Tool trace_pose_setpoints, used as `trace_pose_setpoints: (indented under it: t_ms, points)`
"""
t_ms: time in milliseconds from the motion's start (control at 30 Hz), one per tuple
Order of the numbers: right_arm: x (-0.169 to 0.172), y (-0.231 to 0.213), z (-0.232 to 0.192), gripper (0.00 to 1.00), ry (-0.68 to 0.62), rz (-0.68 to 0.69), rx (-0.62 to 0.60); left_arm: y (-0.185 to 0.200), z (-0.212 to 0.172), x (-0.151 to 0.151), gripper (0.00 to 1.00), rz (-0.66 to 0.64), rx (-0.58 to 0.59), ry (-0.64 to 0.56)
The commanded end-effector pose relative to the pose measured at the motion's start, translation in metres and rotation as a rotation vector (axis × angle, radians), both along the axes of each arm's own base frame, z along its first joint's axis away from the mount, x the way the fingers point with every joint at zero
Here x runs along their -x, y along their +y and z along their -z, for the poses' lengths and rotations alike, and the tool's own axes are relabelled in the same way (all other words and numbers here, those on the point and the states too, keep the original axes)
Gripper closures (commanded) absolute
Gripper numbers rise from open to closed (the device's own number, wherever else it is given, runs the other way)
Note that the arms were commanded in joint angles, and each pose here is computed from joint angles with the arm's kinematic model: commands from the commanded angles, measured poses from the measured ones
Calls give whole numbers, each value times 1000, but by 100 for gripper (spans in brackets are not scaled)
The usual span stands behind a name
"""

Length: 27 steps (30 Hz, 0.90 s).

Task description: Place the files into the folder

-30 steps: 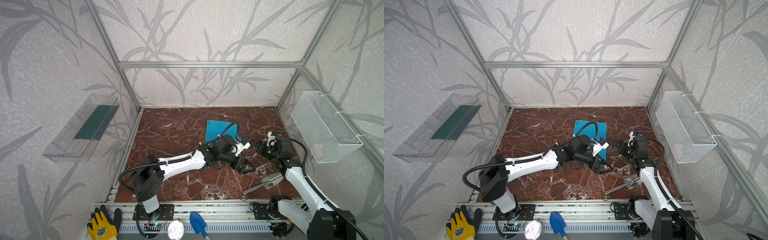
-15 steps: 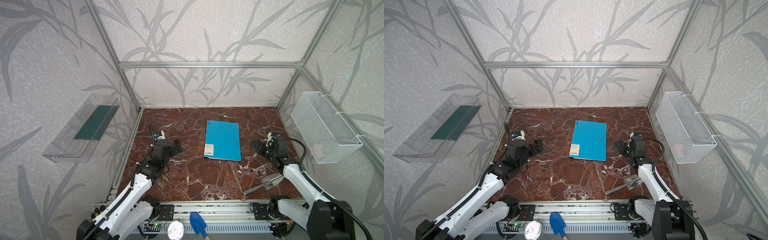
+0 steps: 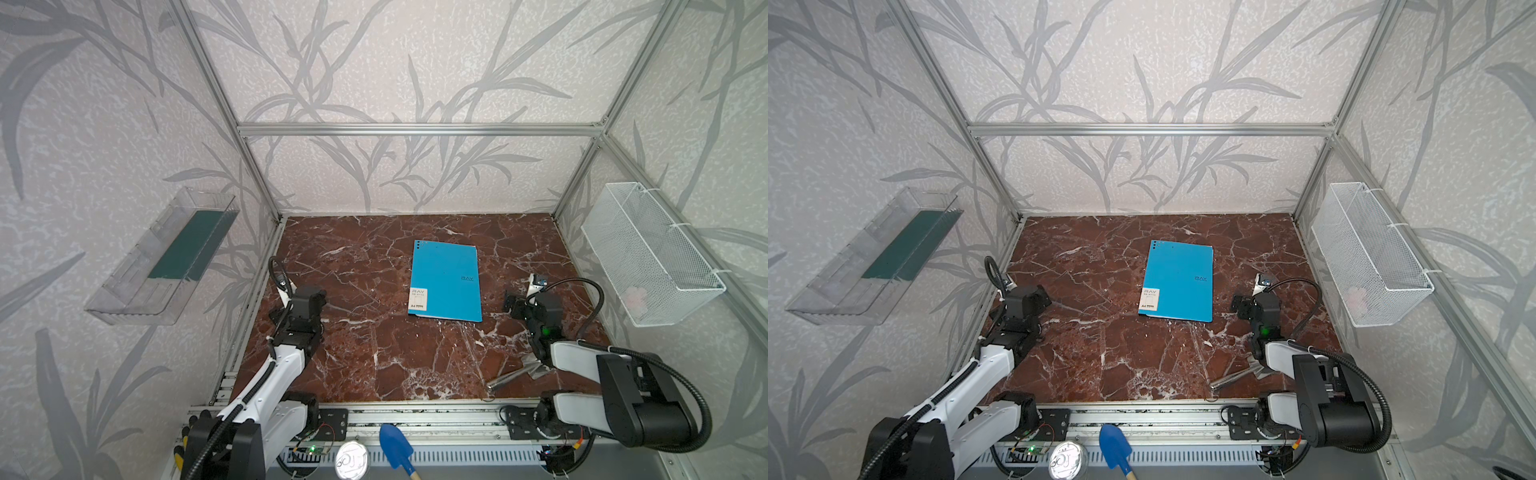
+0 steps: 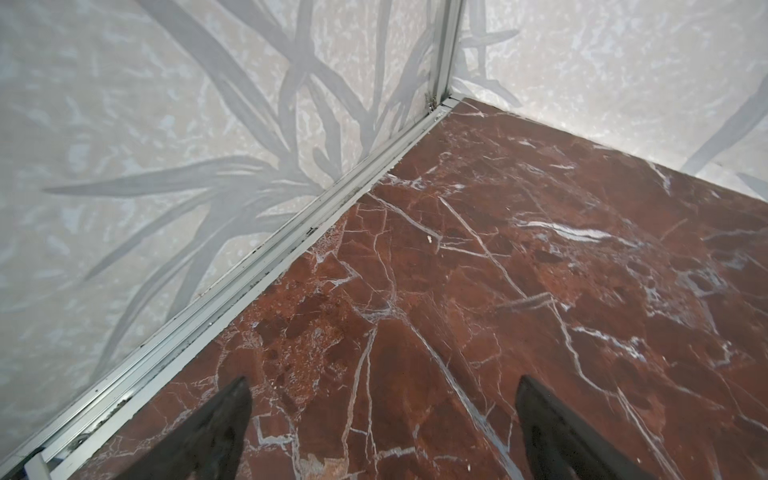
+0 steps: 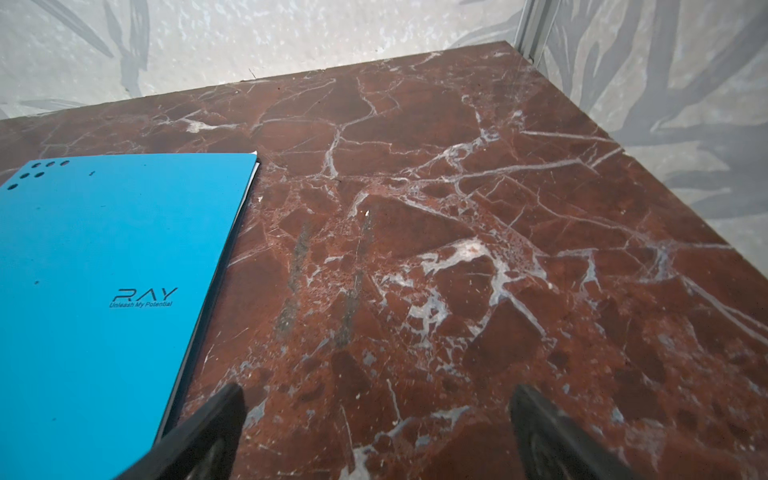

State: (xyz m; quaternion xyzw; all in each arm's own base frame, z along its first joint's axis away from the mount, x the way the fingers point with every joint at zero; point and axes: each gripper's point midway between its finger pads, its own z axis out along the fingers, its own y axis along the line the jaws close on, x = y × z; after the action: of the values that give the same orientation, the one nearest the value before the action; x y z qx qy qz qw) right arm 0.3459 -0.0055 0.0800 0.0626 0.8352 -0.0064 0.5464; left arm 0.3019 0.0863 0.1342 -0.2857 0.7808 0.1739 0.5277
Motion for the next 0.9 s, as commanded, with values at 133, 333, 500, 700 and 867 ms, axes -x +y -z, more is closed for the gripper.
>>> trace_pose_setpoints:
  t_ms: [133,333,500,700,867]
  points:
    - [-25,5,-24,1,-223,-42,73,1,4,-37,1,94,-76,-116]
    - [-38,30,-19,1,-162,-199,73,-13,20,-65,1,275,-83,-163]
    - [-45,43,-18,1,-158,-277,75,-26,36,-85,1,354,-103,-64]
    - [-43,51,-18,1,-168,-329,74,-29,36,-86,1,364,-103,-58]
    - [-44,53,-18,1,-156,-339,74,-32,36,-87,1,373,-117,-56]
